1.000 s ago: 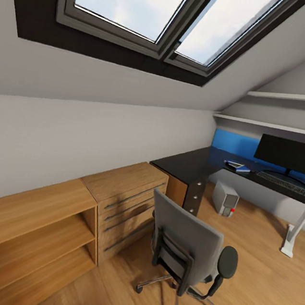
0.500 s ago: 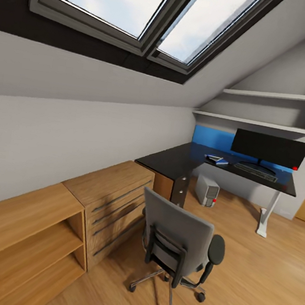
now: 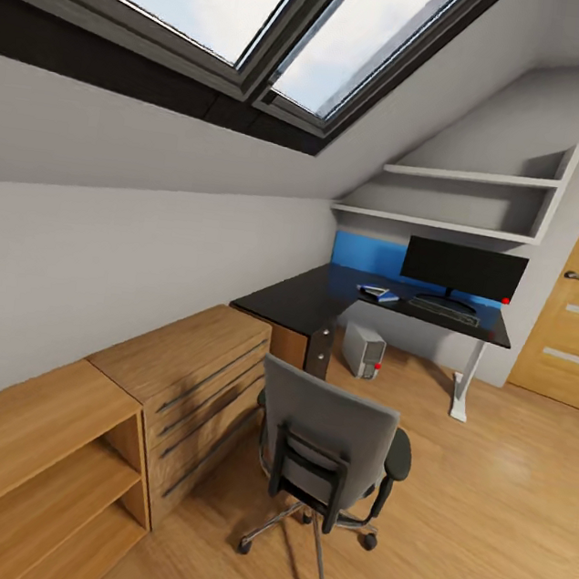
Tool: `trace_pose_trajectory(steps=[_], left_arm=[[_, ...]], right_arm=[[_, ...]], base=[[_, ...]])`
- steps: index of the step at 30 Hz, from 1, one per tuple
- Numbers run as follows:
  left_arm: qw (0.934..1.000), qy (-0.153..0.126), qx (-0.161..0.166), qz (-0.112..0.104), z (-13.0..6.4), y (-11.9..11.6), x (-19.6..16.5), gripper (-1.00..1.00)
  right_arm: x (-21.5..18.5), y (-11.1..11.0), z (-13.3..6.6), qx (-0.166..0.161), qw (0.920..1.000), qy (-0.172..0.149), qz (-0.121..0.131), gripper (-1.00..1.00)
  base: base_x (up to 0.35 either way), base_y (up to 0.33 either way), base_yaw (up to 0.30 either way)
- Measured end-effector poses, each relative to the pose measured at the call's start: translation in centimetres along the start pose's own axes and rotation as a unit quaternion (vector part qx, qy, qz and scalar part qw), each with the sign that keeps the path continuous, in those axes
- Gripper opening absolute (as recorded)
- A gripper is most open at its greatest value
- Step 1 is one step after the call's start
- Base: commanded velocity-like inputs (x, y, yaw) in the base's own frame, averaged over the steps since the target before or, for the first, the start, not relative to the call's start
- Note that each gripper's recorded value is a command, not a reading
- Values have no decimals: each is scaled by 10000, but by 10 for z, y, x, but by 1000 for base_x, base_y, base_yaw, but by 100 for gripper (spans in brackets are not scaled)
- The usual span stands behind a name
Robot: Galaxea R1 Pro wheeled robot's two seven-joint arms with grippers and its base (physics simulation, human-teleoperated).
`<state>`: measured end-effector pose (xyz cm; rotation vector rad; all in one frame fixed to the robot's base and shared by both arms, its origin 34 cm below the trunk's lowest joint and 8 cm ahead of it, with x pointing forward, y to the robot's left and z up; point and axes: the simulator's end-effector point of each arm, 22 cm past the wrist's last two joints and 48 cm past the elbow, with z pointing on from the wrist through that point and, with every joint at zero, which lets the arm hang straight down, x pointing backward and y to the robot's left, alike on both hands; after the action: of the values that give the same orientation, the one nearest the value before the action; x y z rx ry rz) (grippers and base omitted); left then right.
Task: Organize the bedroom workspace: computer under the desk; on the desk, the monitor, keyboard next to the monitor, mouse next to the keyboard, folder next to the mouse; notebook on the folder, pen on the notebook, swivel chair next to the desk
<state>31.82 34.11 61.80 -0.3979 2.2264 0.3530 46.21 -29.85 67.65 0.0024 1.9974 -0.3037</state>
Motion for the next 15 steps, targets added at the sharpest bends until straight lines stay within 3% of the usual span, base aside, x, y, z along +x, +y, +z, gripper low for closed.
trace_pose_trajectory(steps=[7, 15], left_arm=[[10000, 1, 0, 0, 0, 0, 0, 100], [10000, 2, 1, 1, 0, 0, 0, 100]], right_arm=[[0, 0, 0, 1, 10000, 0, 0, 100], [0, 0, 0, 1, 10000, 0, 0, 100]], base=[[0, 195, -294], [0, 53, -295]])
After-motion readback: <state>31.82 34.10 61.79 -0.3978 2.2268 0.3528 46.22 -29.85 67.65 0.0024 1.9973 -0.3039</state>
